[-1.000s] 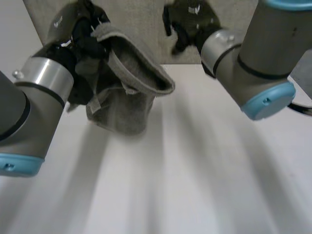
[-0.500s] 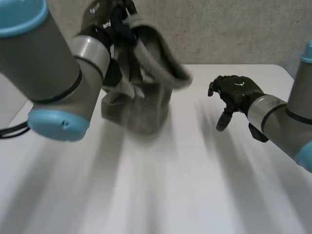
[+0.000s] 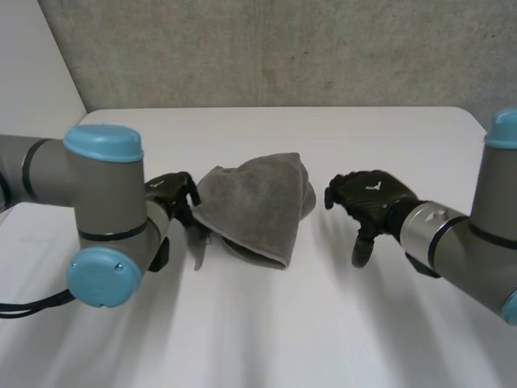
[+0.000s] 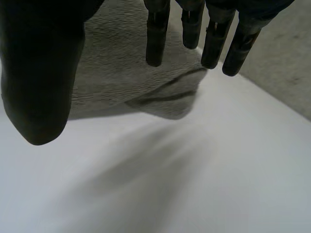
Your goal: Fold the towel.
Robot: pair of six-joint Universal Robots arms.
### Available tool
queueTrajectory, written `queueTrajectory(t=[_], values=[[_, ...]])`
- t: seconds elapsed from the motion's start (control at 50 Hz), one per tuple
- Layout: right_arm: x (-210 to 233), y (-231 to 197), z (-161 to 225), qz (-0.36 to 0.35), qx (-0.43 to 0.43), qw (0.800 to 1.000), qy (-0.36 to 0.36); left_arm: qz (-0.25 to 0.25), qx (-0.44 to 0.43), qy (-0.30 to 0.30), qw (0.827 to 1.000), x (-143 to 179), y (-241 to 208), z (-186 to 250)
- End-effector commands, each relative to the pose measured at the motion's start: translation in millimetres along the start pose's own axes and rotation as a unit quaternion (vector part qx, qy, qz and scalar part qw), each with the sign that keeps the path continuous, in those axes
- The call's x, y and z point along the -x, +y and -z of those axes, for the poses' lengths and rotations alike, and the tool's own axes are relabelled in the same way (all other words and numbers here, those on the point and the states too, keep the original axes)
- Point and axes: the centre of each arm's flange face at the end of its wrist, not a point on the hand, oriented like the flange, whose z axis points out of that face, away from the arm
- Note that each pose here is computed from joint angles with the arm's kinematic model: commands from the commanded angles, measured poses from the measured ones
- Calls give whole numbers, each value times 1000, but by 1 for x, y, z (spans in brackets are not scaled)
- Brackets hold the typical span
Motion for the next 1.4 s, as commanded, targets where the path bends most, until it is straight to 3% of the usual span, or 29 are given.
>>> queueTrajectory(t=[0.02,0.2,0.4,0.56,1.02,1.12,1.16,1.24,1.28,1.32,1.4], values=[[23,8,-1,4,5,1000,-28,5,-20,-9,1000,11,-3,-2],[36,4,-7,-15,-24,999,-37,8,-45,-3,999,11,4,-7],[46,19,-47,-115,-34,993,-18,3,-56,54,997,-8,8,1],[69,34,-71,-147,-36,988,-15,4,-76,76,994,-17,-6,14],[69,30,-100,-151,-100,982,57,10,-93,81,992,-18,-19,26],[59,-12,-81,-146,-154,976,58,15,-121,85,989,-19,-39,33],[34,-63,-53,-123,-218,965,72,17,-153,90,984,-22,-61,42],[-4,-108,-25,-79,-268,955,96,23,-188,99,977,-25,-89,59],[-25,-159,15,-26,-312,945,99,27,-207,103,972,-26,-105,70],[-34,-183,36,-8,-330,939,102,36,-251,112,961,-29,-141,94],[-43,-213,57,8,-341,935,101,42,-285,122,950,-32,-169,115]])
